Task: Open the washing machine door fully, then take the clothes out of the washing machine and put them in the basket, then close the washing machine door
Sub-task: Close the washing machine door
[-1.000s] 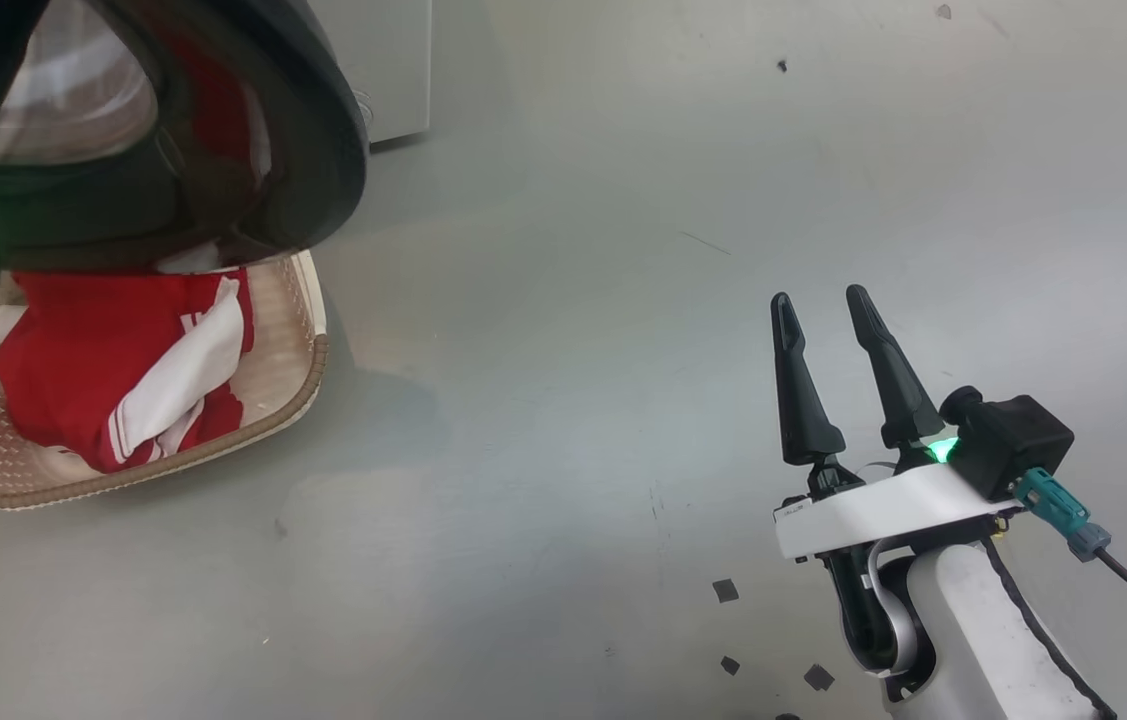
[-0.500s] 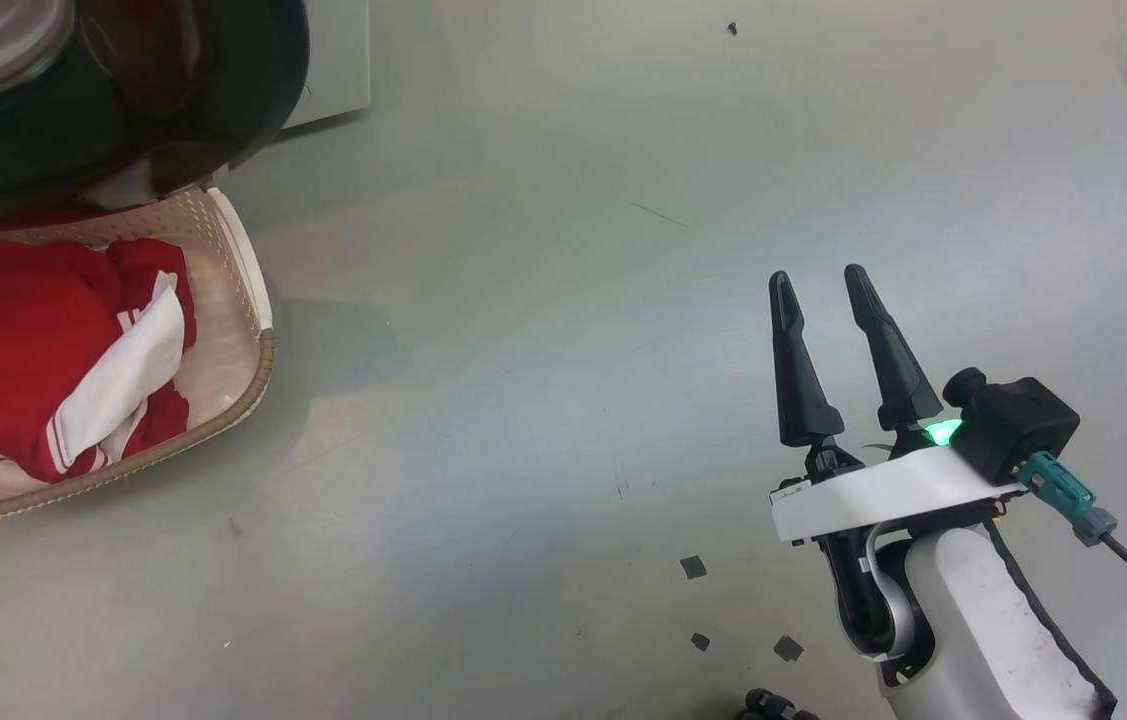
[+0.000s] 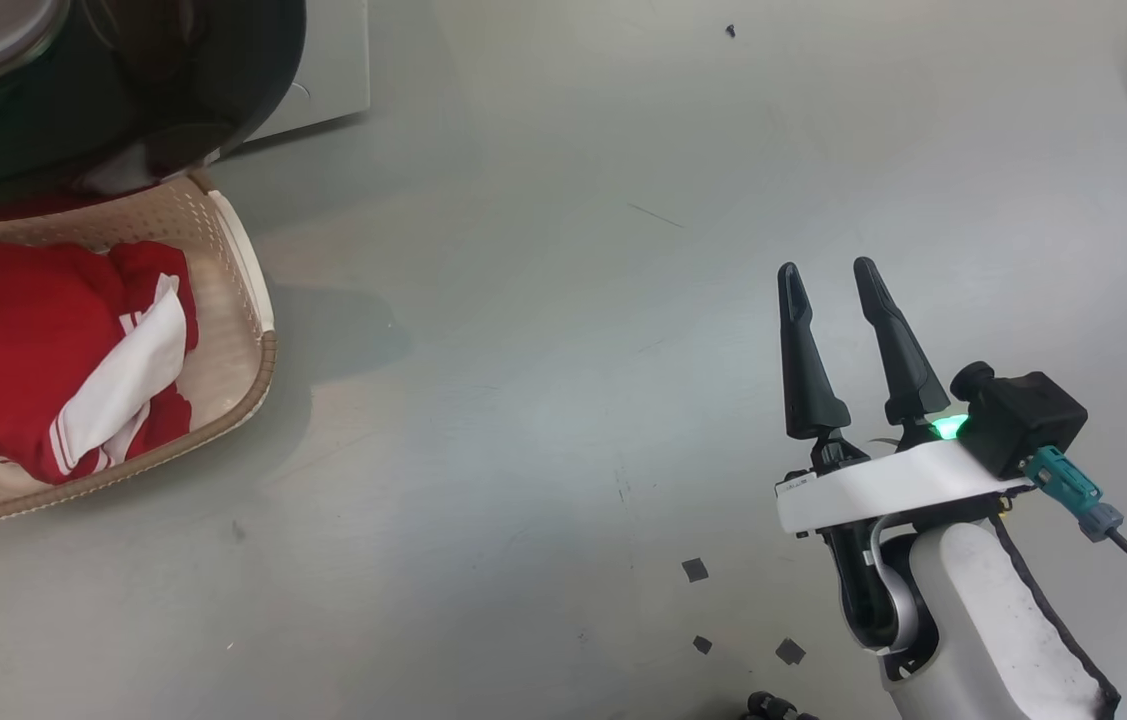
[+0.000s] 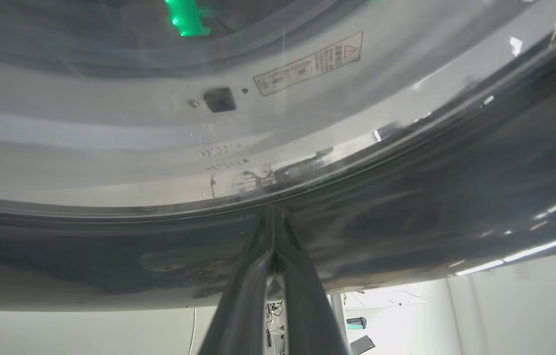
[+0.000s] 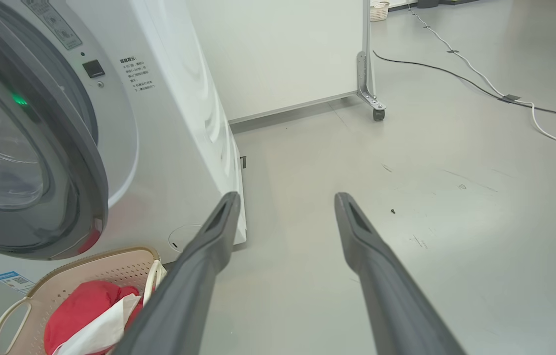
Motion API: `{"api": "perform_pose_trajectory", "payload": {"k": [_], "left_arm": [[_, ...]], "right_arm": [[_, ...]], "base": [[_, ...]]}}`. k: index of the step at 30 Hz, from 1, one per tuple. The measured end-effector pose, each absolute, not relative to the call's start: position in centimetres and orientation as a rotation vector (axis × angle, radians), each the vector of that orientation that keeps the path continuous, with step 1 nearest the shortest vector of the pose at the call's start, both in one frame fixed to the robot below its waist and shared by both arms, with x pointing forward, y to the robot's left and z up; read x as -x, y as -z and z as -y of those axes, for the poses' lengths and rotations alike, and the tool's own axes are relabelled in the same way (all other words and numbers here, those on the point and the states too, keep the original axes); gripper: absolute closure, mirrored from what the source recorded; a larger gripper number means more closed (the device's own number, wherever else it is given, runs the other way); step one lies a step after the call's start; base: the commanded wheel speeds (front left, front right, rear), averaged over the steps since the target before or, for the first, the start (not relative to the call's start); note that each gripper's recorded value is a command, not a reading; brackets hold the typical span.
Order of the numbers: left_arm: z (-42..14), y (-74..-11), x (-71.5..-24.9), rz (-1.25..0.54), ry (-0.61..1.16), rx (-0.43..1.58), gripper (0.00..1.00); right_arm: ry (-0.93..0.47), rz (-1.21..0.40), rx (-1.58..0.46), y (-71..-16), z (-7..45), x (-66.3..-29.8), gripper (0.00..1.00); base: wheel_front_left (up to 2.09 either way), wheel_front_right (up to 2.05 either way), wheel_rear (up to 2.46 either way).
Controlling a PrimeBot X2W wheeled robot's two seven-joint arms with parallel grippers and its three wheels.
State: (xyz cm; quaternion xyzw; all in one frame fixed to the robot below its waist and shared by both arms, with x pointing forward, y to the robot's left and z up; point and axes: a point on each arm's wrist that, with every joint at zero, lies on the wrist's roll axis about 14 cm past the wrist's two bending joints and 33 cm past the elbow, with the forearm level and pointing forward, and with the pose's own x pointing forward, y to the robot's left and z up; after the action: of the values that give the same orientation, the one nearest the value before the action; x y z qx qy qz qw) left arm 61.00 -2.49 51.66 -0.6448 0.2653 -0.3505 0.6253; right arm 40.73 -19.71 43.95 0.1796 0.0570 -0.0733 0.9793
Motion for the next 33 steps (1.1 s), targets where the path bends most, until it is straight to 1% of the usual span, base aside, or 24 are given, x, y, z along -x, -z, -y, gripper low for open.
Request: {"api": "perform_pose_trajectory", "payload": {"k": [5, 9, 16, 21, 31, 32, 33], "left_arm": [[3.1, -52.4, -60.1, -0.604, 0.848, 1.481, 1.00], [2.1, -52.7, -59.9, -0.574, 0.838, 1.484, 1.00], [-0.8, -50.5, -57.8, -0.580, 0.742, 1.527, 1.00], [-3.6, -49.8, -56.0, -0.539, 0.661, 1.593, 1.00], [-8.1, -47.9, -50.0, -0.488, 0.470, 1.681, 1.00], [-8.5, -48.1, -49.5, -0.473, 0.462, 1.684, 0.89], [-9.1, -48.6, -49.0, -0.445, 0.453, 1.690, 0.65]], "right_arm": [[0.139, -0.106, -0.355, -44.2, 19.6, -40.9, 0.00], [0.125, -0.101, -0.347, -44.3, 19.2, -41.2, 0.00], [0.092, -0.091, -0.339, -44.6, 18.3, -41.6, 0.00], [0.071, -0.086, -0.322, -44.8, 17.8, -41.7, 0.00], [0.040, -0.090, -0.323, -45.0, 16.6, -40.9, 0.00], [0.035, -0.090, -0.321, -45.0, 16.4, -40.8, 0.00], [0.028, -0.089, -0.322, -45.1, 16.2, -40.7, 0.00]], "base": [[0.00, 0.00, 0.00], [0.00, 0.00, 0.00], [0.00, 0.00, 0.00], [0.00, 0.00, 0.00], [0.00, 0.00, 0.00], [0.00, 0.00, 0.00], [0.00, 0.00, 0.00]]}}
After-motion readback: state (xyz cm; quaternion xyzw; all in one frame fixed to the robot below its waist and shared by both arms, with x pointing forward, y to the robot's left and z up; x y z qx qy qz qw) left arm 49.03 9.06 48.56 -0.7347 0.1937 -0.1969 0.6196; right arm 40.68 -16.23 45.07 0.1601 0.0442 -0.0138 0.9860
